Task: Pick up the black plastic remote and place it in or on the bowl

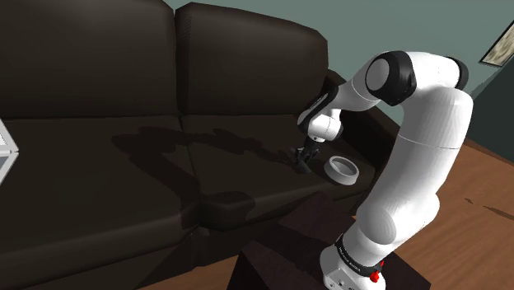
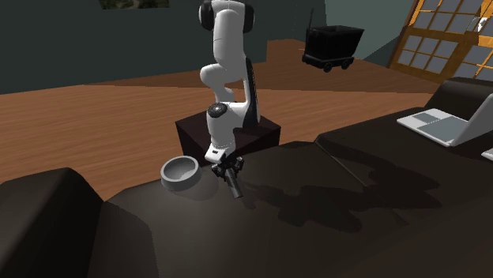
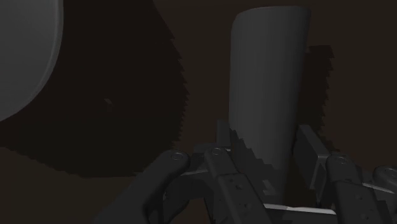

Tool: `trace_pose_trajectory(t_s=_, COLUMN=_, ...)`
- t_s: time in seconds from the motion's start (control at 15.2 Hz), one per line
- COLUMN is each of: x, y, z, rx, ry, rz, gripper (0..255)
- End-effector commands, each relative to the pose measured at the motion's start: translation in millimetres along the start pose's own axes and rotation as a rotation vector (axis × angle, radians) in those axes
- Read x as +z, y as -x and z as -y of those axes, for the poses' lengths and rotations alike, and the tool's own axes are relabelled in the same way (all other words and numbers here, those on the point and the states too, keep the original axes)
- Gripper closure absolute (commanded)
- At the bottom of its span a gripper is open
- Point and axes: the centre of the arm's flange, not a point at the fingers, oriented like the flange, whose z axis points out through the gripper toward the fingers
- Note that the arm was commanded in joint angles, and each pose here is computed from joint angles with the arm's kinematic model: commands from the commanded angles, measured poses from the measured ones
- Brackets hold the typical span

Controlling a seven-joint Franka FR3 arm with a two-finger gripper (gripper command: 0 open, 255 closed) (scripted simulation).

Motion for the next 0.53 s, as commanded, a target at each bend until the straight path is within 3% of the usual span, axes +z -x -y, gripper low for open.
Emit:
trace_pose_trajectory(t_s=0.0, x=1.5, y=0.5, z=2.4, rx=-0.004, ry=-0.002, rz=0.005, gripper=255)
trace_pose_trajectory(t_s=0.46, x=-14.0, y=0.3, z=4.5, rx=-0.004, ry=-0.002, rz=0.005, gripper=255)
